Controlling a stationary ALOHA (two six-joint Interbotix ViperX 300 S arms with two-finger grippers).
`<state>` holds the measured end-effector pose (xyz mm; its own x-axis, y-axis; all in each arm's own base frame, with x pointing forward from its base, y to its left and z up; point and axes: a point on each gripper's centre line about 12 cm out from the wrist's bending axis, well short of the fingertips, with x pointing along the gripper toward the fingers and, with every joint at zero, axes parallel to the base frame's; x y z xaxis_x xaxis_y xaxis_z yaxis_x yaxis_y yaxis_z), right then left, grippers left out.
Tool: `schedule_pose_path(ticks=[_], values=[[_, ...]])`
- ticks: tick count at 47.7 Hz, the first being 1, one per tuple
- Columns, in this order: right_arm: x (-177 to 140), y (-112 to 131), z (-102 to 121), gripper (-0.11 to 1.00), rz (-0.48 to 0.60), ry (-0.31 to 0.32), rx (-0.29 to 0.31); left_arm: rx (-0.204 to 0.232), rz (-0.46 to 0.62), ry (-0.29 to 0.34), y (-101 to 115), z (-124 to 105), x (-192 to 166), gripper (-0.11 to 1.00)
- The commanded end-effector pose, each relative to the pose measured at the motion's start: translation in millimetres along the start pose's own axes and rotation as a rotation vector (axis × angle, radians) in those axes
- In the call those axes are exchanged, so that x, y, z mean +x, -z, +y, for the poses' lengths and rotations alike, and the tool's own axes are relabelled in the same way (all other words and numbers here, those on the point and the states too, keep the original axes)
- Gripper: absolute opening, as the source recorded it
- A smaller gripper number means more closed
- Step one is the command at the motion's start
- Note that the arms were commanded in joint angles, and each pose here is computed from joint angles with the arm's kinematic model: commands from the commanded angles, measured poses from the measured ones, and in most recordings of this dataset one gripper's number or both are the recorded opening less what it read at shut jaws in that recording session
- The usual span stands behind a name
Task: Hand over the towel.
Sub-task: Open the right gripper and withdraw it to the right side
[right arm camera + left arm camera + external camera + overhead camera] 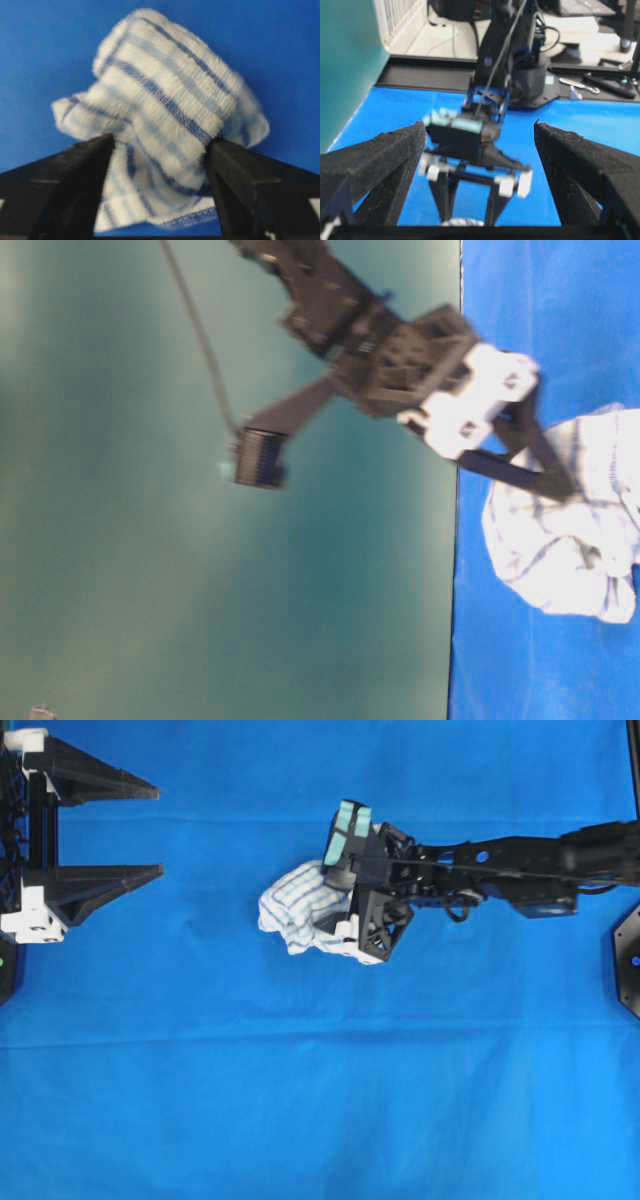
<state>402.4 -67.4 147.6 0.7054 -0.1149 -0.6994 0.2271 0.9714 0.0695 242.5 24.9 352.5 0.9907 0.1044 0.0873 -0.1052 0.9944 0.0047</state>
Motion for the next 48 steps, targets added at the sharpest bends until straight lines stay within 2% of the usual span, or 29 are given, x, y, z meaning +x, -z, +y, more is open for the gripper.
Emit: schedule_pose_path(ticks=[1, 14, 21, 27, 36, 48], values=[[-33.4, -26.9, 1.6, 0.69, -0.084, -0.007, 0.005, 0.004, -0.017, 0.002, -4.9, -0.4, 0.2, 0.93], [-116.0, -68.0, 5.9, 0.70, -0.292, -0.017, -0.039, 0.004, -0.008, 0.002, -1.8, -0.4, 0.2, 0.93], [-155.7, -78.5, 6.7, 0.70, -0.429, -0.016, -0.075, 0.004, -0.006, 0.002, -0.9, -0.4, -0.3, 0.93], [-186.2, -78.0, 7.0, 0.70, -0.547, -0.021, -0.085, 0.004, -0.005, 0.002, -0.3, -0.4, -0.4, 0.93], [-207.2, -66.4, 6.3, 0.70, -0.630, -0.028, -0.085, 0.006, 0.002, 0.002, 2.0, -0.4, -0.4, 0.93], [-206.5, -63.2, 6.1, 0.70, -0.630, -0.028, -0.086, -0.005, 0.003, 0.001, 2.6, -0.4, -0.5, 0.93]])
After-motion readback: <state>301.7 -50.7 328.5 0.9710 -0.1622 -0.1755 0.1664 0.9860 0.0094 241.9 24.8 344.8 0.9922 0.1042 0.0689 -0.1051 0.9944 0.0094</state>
